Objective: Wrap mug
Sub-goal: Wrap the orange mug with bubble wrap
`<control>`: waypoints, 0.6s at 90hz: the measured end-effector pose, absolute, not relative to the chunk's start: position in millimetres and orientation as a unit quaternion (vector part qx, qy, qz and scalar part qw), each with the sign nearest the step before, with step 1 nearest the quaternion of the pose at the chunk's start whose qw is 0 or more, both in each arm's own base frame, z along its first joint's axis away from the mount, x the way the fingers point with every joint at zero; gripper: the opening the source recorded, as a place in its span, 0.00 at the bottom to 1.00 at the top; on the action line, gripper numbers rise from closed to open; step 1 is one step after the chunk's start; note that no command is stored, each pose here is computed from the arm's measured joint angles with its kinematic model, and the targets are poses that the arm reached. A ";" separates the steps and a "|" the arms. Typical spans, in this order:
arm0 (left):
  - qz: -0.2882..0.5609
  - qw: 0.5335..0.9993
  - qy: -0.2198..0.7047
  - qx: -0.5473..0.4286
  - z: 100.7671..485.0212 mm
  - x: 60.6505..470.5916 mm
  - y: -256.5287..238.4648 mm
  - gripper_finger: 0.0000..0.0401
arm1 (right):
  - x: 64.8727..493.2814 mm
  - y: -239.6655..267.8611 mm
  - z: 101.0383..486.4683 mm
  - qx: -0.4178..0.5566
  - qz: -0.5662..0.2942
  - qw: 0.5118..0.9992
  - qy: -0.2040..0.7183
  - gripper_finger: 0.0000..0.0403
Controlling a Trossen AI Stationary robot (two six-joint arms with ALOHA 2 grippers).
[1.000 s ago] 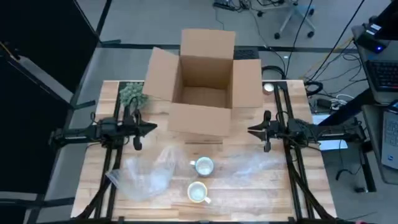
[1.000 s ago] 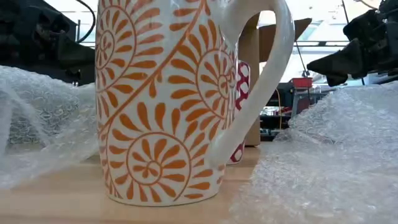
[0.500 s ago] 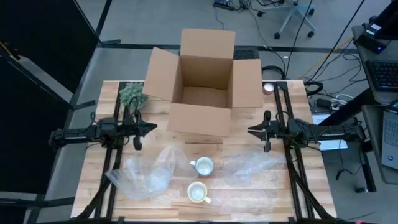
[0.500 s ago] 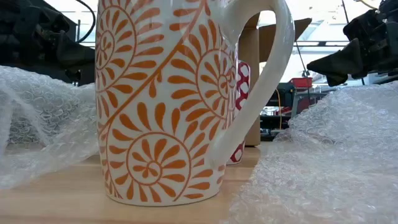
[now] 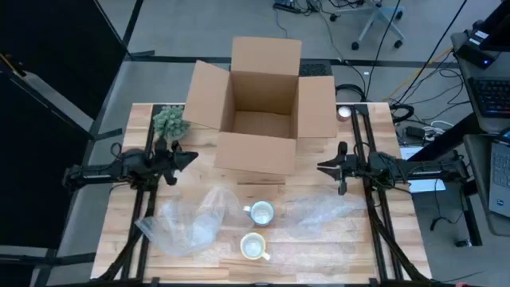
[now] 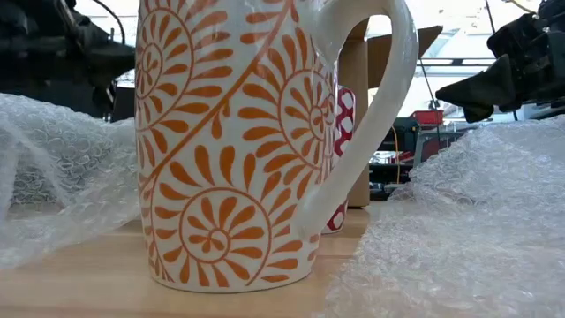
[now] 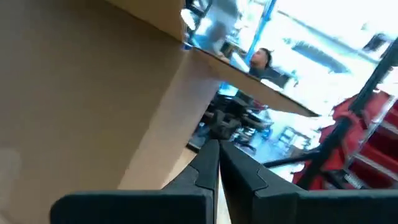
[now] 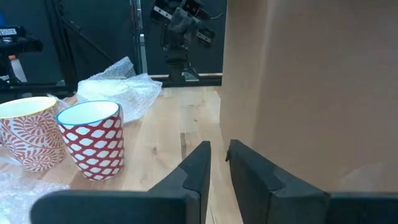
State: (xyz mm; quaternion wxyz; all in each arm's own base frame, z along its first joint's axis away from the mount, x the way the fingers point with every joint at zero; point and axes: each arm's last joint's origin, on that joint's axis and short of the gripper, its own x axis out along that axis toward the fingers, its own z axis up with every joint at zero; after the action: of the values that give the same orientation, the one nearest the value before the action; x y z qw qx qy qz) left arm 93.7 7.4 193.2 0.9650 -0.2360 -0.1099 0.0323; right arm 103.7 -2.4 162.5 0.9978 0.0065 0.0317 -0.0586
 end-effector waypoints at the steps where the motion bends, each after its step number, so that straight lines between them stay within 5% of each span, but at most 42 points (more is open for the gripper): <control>1: 0.023 0.966 -0.112 -0.233 196.8 92.8 6.7 0.00 | 103.7 -2.4 162.5 0.007 -0.058 0.998 0.032 0.11; 24: -0.040 0.987 -0.062 -0.144 278.9 84.9 -5.5 0.00 | 103.7 -2.4 162.3 0.006 -0.059 0.998 0.032 0.11; 54: -0.109 0.926 0.324 -0.159 345.3 146.0 -63.8 0.00 | 103.7 -2.4 162.4 0.007 -0.059 0.998 0.032 0.11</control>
State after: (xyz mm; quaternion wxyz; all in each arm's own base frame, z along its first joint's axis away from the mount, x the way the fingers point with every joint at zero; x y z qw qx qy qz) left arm 146.0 -63.8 345.3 0.9263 -0.1586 0.3240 -0.1087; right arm 103.7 -2.4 162.4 0.9978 0.0065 0.0318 -0.0586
